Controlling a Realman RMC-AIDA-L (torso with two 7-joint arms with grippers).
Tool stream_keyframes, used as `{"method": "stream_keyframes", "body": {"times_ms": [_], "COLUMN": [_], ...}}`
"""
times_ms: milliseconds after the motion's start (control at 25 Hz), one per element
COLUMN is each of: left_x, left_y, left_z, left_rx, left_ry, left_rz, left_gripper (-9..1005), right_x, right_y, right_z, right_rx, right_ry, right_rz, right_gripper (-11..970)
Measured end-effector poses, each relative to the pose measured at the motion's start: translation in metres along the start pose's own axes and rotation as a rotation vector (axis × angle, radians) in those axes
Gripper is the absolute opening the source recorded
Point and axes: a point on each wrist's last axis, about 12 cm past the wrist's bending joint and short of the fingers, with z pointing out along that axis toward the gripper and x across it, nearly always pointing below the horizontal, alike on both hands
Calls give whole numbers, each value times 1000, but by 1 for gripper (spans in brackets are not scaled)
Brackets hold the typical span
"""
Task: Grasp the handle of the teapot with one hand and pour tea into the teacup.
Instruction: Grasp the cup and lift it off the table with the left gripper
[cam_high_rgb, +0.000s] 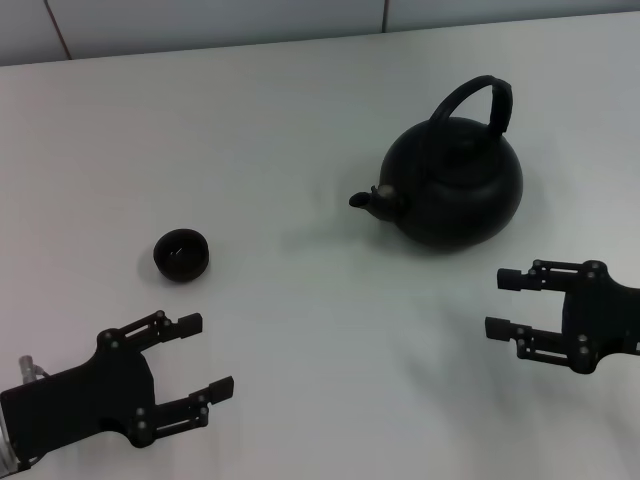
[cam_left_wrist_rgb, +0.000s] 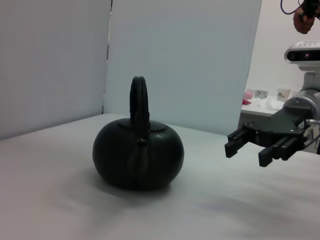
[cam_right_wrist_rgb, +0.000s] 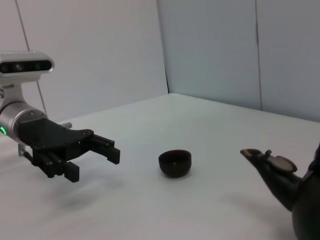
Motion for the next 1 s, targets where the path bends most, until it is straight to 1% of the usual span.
{"method": "stream_keyframes", "body": {"times_ms": [480, 880, 1000], "left_x": [1, 1, 0], "left_y": [0, 0, 1], "left_z": [2, 3, 2], "left_rx": [-3, -2, -23], "left_ry": [4, 3, -11], "left_rz": [-15, -14, -12], "left_gripper": [795, 794, 794], "right_x": [3, 2, 2], "right_y": [-2, -2, -2], "right_z": [8, 11, 12], "right_rx": [-2, -9, -11], "right_ry": [21, 18, 16], "right_rz": [3, 8, 10], "right_gripper": [604, 606, 606]}}
